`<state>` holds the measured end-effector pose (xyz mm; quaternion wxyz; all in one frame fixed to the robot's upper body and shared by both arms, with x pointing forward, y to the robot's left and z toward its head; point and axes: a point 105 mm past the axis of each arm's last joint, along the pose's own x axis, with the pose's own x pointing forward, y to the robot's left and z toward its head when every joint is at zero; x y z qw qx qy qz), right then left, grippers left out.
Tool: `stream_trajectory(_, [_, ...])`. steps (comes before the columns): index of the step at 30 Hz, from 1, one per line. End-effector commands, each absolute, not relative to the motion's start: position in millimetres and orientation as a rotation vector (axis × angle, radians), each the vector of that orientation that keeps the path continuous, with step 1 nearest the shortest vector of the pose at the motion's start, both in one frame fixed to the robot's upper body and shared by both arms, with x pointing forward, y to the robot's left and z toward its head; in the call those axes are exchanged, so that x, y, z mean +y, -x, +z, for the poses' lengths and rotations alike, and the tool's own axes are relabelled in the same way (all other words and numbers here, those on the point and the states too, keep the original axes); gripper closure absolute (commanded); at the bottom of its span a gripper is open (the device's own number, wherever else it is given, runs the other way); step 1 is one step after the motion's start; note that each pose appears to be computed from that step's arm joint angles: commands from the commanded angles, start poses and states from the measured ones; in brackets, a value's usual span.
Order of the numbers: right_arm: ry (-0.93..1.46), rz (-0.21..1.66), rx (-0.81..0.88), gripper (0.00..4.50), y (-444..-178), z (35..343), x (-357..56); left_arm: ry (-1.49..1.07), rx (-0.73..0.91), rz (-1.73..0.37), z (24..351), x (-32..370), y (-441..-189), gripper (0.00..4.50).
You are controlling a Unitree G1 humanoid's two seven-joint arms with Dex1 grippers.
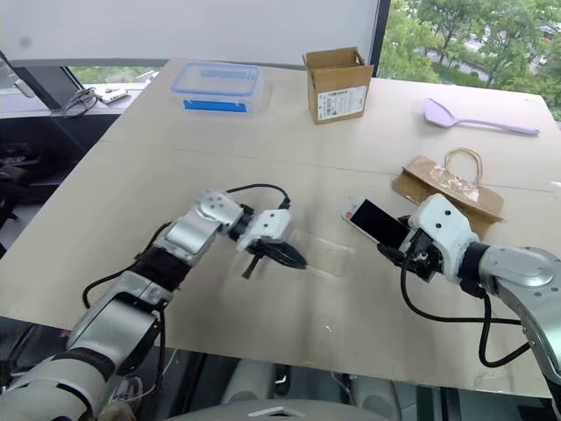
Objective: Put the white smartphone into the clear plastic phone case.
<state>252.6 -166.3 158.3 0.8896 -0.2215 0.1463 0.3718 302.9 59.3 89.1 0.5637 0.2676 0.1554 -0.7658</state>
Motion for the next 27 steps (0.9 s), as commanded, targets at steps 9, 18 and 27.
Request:
stream_trajectory(9, [0.579, 0.911, 0.281, 1.73, -255, 168, -140, -0.595, 0.44, -1.633, 99, 21, -303, 4.5])
stream_trajectory(18, [0.588, 0.95, 0.299, 1.73, -259, 166, -140, -0.477, 0.41, -1.57, 109, 20, -295, 3.18])
stream_trajectory(27, [0.663, 1.068, 0.33, 1.73, -267, 154, -135, -0.238, 0.247, -1.458, 153, 61, -284, 1.27])
